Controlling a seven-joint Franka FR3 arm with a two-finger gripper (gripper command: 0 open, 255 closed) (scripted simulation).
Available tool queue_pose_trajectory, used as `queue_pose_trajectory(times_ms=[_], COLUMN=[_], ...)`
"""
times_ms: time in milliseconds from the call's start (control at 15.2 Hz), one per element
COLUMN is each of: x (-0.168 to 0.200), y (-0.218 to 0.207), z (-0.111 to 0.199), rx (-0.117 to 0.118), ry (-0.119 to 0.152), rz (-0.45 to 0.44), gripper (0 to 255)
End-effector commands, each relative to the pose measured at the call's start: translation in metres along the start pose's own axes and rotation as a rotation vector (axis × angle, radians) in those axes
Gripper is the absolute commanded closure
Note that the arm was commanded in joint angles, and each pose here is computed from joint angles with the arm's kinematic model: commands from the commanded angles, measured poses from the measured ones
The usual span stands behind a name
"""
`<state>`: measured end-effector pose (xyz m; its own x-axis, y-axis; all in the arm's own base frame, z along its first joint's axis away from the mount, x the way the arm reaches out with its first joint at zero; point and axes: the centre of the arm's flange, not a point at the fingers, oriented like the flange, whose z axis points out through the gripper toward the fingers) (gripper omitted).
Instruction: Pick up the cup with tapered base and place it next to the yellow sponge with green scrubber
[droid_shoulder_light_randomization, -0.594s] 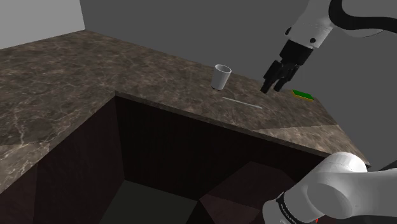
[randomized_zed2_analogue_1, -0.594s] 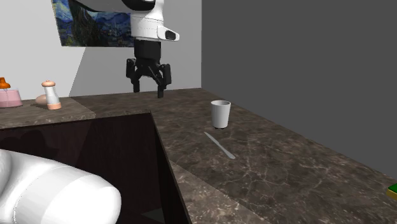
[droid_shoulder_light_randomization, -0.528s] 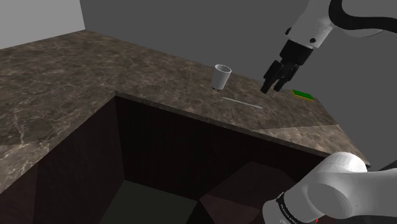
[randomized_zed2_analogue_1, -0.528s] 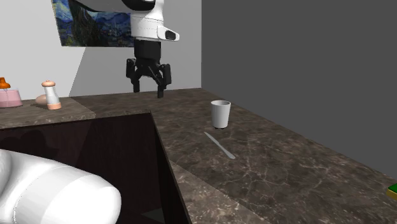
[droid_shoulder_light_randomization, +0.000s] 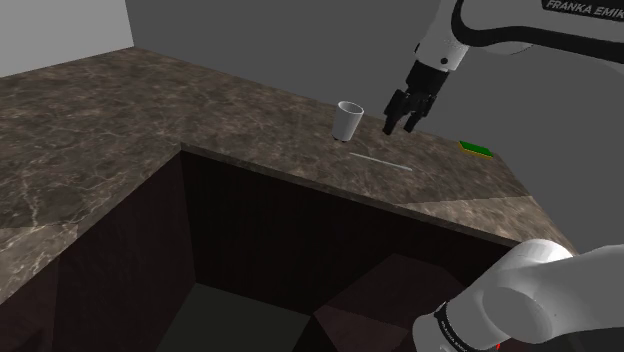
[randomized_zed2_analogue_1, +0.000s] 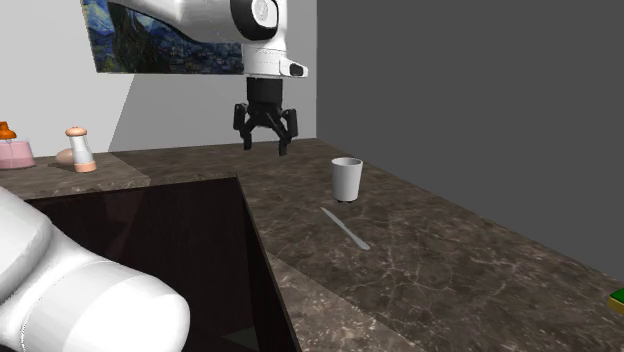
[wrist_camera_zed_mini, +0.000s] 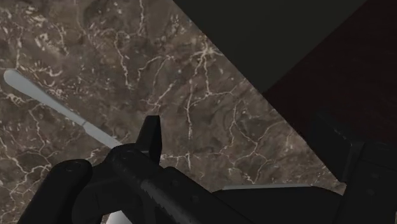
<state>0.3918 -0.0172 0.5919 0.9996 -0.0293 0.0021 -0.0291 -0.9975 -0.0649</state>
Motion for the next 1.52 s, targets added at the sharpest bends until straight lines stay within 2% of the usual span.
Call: queue_pose_trajectory(times_ms=[0, 1254, 1452], x=[0.028, 0.264, 0.269], y=[0.007, 0.060, 0.062], z=[0.006, 0.065, 0.077], rx=[-0.013, -0.126, -0.129], ry=[-0.001, -0.015, -0.016], rz=[-0.001, -0.010, -0.010], gripper=[0, 0, 0])
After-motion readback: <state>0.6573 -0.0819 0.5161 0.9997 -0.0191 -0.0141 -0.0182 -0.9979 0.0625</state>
